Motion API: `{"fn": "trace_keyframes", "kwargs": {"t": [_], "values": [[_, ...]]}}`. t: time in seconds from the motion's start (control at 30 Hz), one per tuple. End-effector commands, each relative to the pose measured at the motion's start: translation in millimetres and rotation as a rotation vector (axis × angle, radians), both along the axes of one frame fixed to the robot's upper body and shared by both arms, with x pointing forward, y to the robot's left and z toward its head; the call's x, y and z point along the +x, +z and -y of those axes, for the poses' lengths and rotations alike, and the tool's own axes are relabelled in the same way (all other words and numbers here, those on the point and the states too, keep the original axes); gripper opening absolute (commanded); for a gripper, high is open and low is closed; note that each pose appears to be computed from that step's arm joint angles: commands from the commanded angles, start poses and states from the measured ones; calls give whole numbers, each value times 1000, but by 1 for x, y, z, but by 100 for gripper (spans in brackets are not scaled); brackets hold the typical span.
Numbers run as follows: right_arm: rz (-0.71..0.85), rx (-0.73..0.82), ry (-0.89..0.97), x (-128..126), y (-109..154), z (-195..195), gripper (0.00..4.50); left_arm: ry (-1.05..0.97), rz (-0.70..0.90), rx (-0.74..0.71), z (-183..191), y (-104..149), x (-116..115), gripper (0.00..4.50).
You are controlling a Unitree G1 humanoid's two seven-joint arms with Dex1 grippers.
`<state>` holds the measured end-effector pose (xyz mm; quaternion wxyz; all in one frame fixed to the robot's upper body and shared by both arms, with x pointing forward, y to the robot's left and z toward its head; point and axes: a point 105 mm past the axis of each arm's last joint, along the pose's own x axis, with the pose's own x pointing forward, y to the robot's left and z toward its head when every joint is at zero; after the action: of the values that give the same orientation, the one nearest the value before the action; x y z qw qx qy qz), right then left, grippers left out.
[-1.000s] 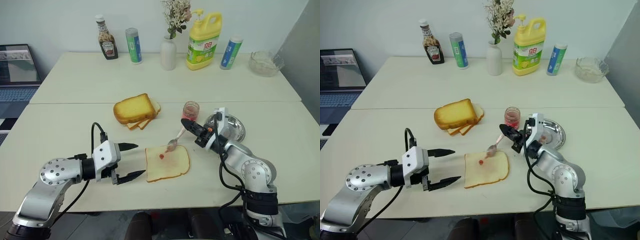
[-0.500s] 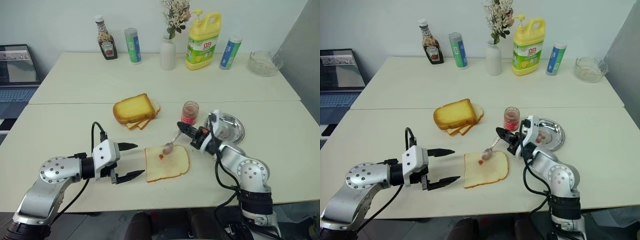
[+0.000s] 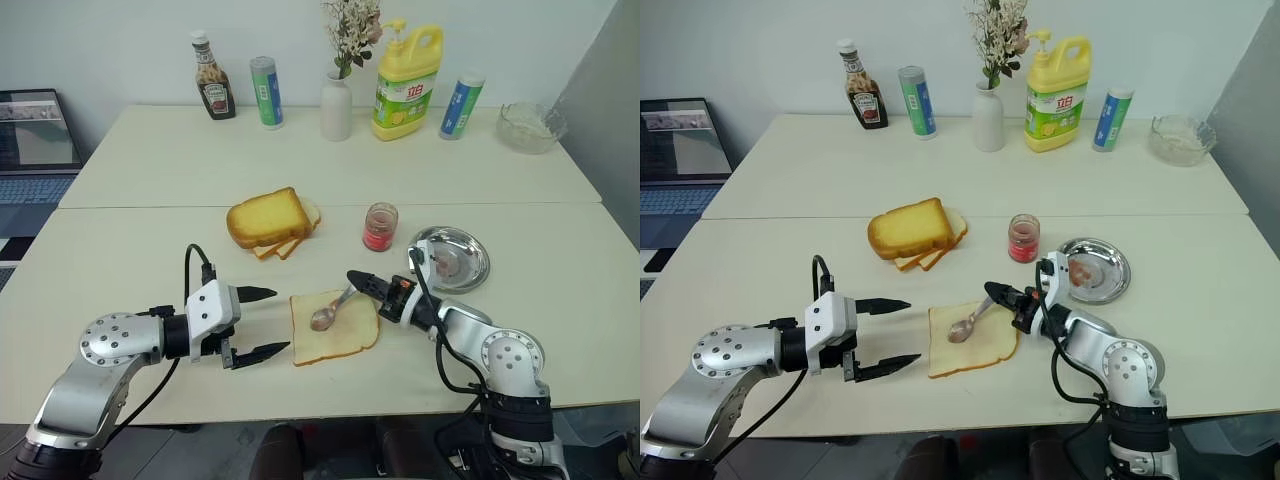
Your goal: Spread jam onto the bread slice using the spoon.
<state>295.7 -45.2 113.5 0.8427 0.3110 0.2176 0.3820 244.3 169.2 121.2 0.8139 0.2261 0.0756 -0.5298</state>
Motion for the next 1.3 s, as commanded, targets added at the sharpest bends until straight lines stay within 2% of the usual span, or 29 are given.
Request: {"fn": "trace_keyframes", "kwargs": {"t": [0.03,0.2,0.3,0.57,0.73,0.9,1.07,1.3], "values": [[-7,41,-44,7,7,1,6,-9,24,-5,1,5,0,450],[-53,111,-176,29,12,8,6,-8,26,-4,1,6,0,450],[-82,115,-199,32,9,13,6,-7,26,-3,1,5,0,450],[-168,138,-79,7,-2,11,6,-10,25,-2,2,7,0,450],[-158,124,-10,-6,0,13,6,-12,25,-2,3,8,0,450],[-84,27,14,-10,2,17,6,-15,23,-2,3,8,0,450],[-12,113,-81,10,27,20,6,-18,24,-4,5,8,-1,450],[84,89,-180,35,38,26,6,-30,20,-1,6,8,-3,450]]}}
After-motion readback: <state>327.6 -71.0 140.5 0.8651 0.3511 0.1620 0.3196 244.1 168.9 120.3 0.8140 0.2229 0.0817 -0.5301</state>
